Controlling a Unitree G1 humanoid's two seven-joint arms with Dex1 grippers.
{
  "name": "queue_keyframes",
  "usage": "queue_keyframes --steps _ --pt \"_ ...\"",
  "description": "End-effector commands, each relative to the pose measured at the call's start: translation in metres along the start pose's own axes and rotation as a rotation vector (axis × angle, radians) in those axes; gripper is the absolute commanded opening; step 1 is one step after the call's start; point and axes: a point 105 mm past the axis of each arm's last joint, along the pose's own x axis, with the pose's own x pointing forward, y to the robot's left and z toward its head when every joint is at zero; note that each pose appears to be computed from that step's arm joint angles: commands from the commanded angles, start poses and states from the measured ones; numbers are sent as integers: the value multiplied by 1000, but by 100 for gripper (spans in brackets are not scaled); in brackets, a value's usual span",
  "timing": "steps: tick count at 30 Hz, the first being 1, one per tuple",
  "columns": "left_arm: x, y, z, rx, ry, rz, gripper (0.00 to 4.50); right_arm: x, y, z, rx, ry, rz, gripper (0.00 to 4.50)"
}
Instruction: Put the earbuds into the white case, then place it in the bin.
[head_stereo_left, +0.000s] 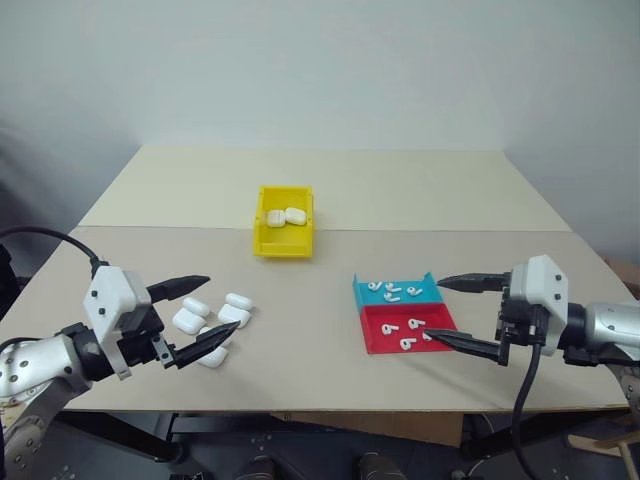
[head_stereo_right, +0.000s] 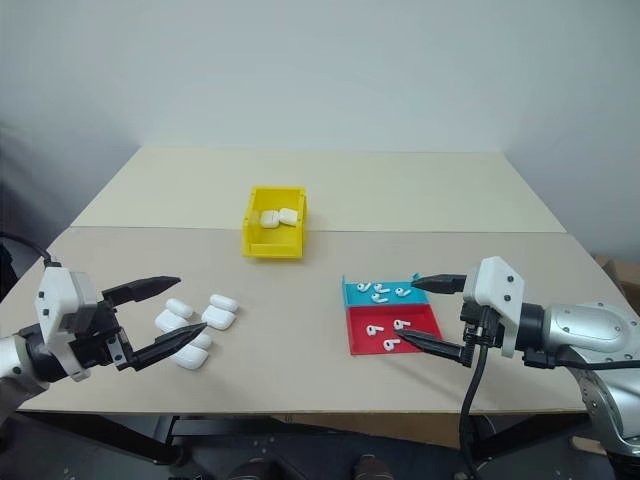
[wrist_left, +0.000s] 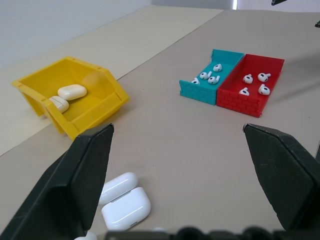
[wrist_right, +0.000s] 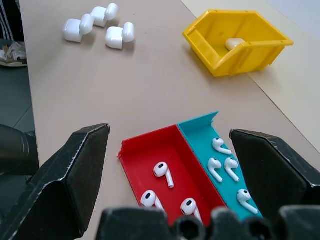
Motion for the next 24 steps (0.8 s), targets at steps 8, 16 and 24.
queue_keyframes --steps 8,16,24 --pt "-3 -3 9 58 17 -23 450 -4 0 11 -49 -26 -16 447" --pt "-3 -3 8 45 55 -19 450 -4 0 10 -44 -26 -14 447" --pt "3 -6 9 -18 118 -8 450 -4 -3 13 -46 -26 -16 447"
